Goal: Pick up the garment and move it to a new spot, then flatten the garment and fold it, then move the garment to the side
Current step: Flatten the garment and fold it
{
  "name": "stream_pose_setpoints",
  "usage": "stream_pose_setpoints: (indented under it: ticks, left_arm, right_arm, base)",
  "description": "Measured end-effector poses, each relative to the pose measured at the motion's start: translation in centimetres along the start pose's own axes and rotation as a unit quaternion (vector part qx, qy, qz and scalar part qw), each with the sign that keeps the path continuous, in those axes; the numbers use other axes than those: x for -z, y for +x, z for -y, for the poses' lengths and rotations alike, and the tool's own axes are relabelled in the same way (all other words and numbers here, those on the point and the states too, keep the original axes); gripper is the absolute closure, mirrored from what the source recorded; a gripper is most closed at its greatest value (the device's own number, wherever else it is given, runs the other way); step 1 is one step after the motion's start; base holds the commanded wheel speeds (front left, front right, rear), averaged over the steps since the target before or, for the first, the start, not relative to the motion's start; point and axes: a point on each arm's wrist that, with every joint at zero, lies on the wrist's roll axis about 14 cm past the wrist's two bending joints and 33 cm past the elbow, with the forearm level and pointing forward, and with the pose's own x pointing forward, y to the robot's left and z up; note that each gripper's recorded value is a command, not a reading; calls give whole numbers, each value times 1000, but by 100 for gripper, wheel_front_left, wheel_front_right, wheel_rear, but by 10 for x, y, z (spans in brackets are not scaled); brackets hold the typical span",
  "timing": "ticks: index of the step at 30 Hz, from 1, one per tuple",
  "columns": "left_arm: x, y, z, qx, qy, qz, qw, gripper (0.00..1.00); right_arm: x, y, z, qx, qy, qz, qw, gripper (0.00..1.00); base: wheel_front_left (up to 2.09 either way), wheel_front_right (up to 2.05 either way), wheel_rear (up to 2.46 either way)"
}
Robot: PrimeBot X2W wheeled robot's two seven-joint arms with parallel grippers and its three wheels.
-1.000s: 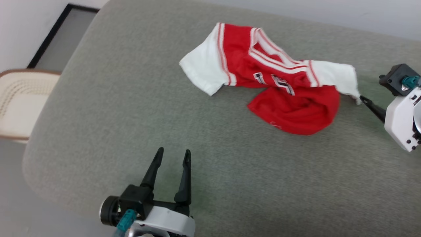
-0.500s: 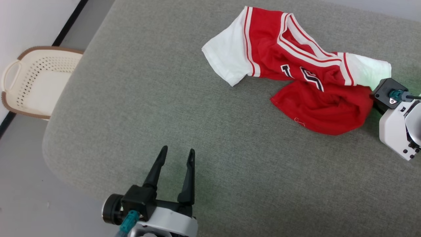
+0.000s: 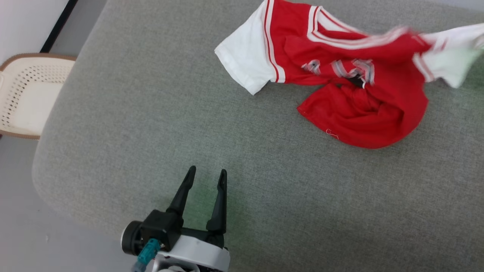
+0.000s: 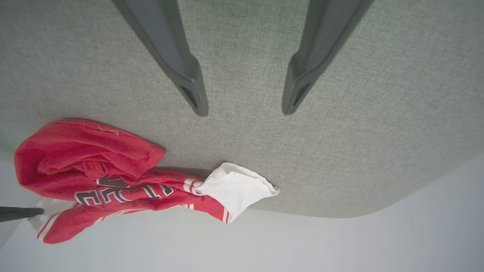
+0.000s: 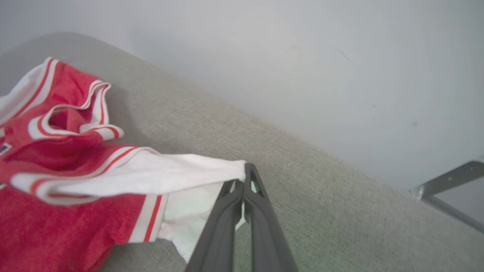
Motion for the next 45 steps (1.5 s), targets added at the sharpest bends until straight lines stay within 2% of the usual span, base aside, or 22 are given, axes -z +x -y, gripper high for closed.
stream_pose_setpoints:
  ticks: [3,5,7,9,12,17,20,23,30,31,32,33,34,38,42,45]
  left_arm:
    - [5,1,1,1,-8,-8,1000,0]
    - [5,4,0,1,-8,-7,1000,0]
    - [7,4,-1,-1,-9,-11,1000,0]
    - [9,4,-1,-2,-8,-14,1000,0]
    - [11,4,-1,-2,-10,-17,1000,0]
    - [9,10,0,2,-9,-14,1000,0]
    - [7,14,2,8,-6,-8,1000,0]
    - [6,16,5,15,-5,-7,1000,0]
    - [4,20,11,28,0,-1,1000,0]
    - [2,21,12,31,-1,2,1000,0]
    - [0,21,12,33,0,5,999,0]
    - [-2,22,13,35,1,8,999,0]
    - [-3,22,13,36,0,10,999,0]
    - [-10,22,16,46,-1,22,999,0]
    - [-20,23,15,58,8,36,998,0]
    - [-27,24,16,70,15,46,996,0]
  right_arm:
    - [6,5,21,36,93,-4,995,100]
    - [14,9,35,66,198,0,978,100]
    - [26,12,45,92,248,-10,964,100]
    - [36,15,46,107,266,-29,958,100]
    - [41,18,46,118,267,-40,956,100]
    - [55,9,58,140,217,-71,963,100]
    - [59,-6,78,165,194,-75,964,100]
    - [69,-26,99,194,188,-80,960,100]
    - [78,-42,100,203,200,-82,955,100]
    - [77,-44,100,204,199,-80,955,88]
    - [76,-47,99,205,199,-76,955,66]
    - [75,-50,100,208,197,-71,955,49]
    - [73,-53,100,211,196,-64,956,0]
    - [47,-57,93,211,188,-3,959,0]
    - [24,-62,70,191,143,58,969,0]
    - [21,-73,52,171,118,90,974,0]
  base:
    - [0,0,0]
    - [0,0,0]
    - [0,0,0]
    - [0,0,0]
    - [0,0,0]
    - [0,0,0]
    - [0,0,0]
    - [0,0,0]
    - [0,0,0]
    - [0,0,0]
    - [0,0,0]
    - [0,0,0]
    - [0,0,0]
    - [0,0,0]
    - [0,0,0]
    - [0,0,0]
